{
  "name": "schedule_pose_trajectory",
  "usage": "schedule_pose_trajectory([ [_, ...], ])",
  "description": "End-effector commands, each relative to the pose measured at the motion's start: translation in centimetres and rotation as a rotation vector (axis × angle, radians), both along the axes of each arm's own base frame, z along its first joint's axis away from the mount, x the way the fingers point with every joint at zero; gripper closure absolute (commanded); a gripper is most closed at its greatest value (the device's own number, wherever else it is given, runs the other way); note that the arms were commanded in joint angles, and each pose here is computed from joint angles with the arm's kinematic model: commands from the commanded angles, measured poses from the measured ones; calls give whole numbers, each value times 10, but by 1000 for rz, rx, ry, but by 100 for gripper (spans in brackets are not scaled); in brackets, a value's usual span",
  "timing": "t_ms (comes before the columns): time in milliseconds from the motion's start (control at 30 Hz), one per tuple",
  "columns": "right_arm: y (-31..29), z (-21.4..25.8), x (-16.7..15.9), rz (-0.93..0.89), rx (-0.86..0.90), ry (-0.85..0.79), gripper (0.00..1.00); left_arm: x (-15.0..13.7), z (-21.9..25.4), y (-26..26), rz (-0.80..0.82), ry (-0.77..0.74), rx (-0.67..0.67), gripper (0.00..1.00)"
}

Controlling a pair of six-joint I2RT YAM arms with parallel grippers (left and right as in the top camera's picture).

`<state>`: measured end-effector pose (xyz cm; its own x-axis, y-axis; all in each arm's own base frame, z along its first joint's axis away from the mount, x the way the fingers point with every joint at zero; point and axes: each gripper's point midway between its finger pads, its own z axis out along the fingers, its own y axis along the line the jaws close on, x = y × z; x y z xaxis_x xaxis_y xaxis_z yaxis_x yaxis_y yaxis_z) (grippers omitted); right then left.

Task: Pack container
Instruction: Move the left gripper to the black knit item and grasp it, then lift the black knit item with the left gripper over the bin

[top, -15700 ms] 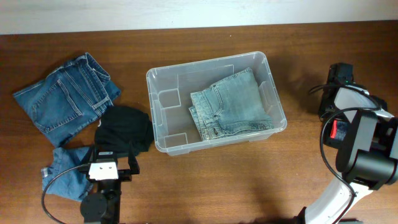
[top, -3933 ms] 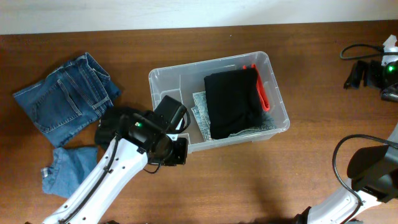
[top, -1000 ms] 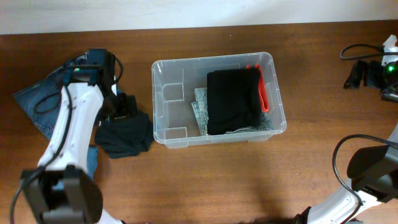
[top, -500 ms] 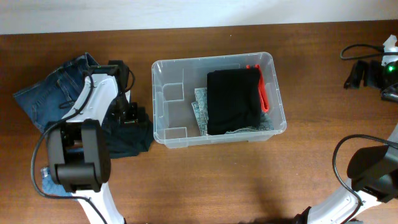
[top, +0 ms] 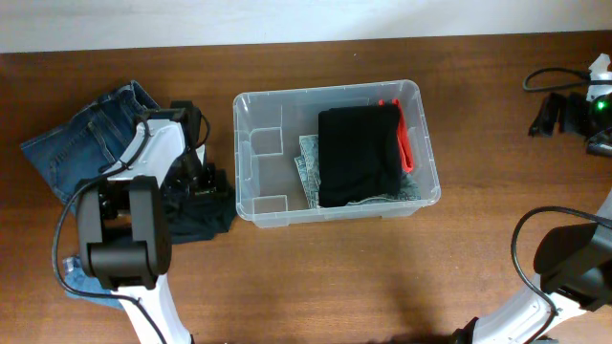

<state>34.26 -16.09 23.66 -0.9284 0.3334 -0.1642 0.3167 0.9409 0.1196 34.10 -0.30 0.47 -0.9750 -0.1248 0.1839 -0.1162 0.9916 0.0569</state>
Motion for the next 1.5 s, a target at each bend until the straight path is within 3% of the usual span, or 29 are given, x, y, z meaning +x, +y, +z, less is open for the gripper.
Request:
schedule_pose_trajectory([
  [0,0,3,-1,0,-9,-7,2,-24,-22,0,-6,96,-4,24],
  [133,0,3,-1,0,-9,-7,2,-24,-22,0,-6,97,-5,41],
  [267,0,3,-1,0,-9,-7,2,-24,-22,0,-6,98,-7,72],
  [333,0,3,-1,0,-9,-7,1,-25,-22,0,-6,101,-7,95],
  [367,0,3,-1,0,-9,-7,2,-25,-21,0,-6,101,-6,98],
  [533,0,3,-1,0,-9,-7,2,-16,-4,8,-13,90,36,100],
  [700,0,3,-1,0,-9,-7,2,6,45,12,-6,22,64,99],
  [1033,0,3,-1,0,-9,-7,2,39,195,8,87,-346,46,99],
  [1267,0,3,-1,0,-9,-7,2,36,274,-41,34,-580,-127,99],
  [1467,0,3,-1,0,-9,-7,2,40,289,-111,-45,-661,-210,99],
])
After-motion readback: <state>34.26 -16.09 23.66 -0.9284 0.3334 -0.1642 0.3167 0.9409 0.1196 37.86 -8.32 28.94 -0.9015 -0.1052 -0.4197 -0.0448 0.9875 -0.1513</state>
